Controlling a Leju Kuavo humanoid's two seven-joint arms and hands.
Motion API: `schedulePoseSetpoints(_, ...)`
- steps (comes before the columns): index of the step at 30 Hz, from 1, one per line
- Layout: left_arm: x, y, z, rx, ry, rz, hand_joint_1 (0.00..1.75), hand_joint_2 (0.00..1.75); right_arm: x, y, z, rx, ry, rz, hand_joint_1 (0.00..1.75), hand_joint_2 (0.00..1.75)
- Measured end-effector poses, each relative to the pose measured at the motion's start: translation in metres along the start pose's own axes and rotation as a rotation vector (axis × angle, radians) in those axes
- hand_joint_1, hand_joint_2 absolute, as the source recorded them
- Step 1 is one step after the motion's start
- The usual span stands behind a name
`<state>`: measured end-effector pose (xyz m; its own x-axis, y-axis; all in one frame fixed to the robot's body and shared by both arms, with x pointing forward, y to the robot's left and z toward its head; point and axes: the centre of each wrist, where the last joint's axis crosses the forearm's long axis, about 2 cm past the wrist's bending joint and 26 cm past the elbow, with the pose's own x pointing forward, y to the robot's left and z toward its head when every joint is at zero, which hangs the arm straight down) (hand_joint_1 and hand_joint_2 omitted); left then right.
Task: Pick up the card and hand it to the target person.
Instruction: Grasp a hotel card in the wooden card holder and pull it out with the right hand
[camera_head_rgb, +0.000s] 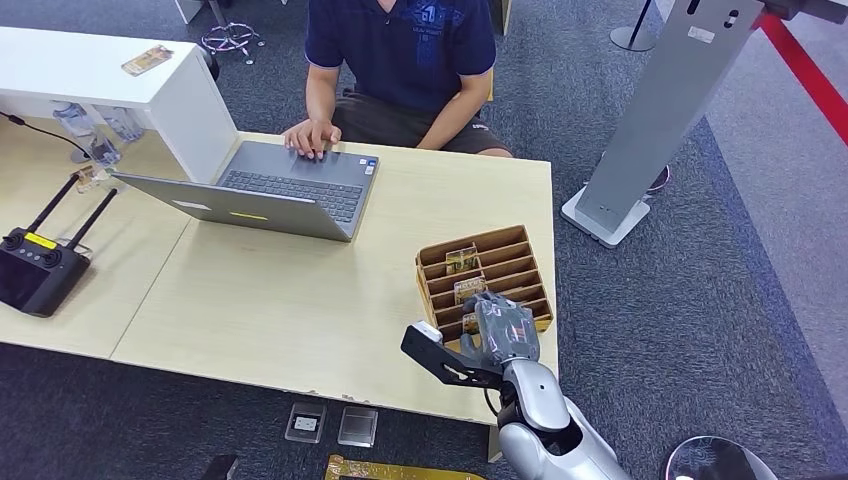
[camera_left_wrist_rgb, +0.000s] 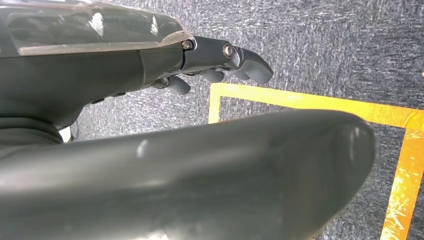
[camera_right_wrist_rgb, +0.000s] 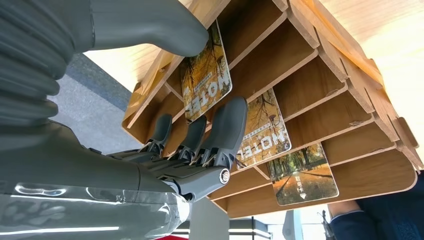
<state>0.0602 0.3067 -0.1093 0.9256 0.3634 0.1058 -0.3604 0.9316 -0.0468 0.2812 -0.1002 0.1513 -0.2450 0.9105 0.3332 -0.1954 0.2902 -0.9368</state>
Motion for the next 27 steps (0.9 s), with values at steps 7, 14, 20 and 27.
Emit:
schedulePoseSetpoints(7,0.0000,0.0000,0.0000,0.000,0.000,0.001,0.00,0.00,-0.0008,0.0012,-0.0002,0.009,0.004,-0.007,0.79,1.75)
schedulePoseSetpoints(14,0.0002,-0.0001,0.0000,-0.002,0.000,0.006,0.00,0.00,-0.0025,0.0035,-0.0006,0.015,0.009,-0.006,0.89,1.75)
schedulePoseSetpoints(20,0.0003,-0.0002,0.0000,-0.002,0.000,0.008,0.00,0.00,-0.0030,0.0038,-0.0008,0.013,0.011,-0.007,1.12,1.75)
schedulePoseSetpoints(27,0.0003,-0.0001,0.0000,-0.002,0.000,0.009,0.00,0.00,-0.0038,0.0034,-0.0012,0.006,0.015,-0.010,1.32,1.75)
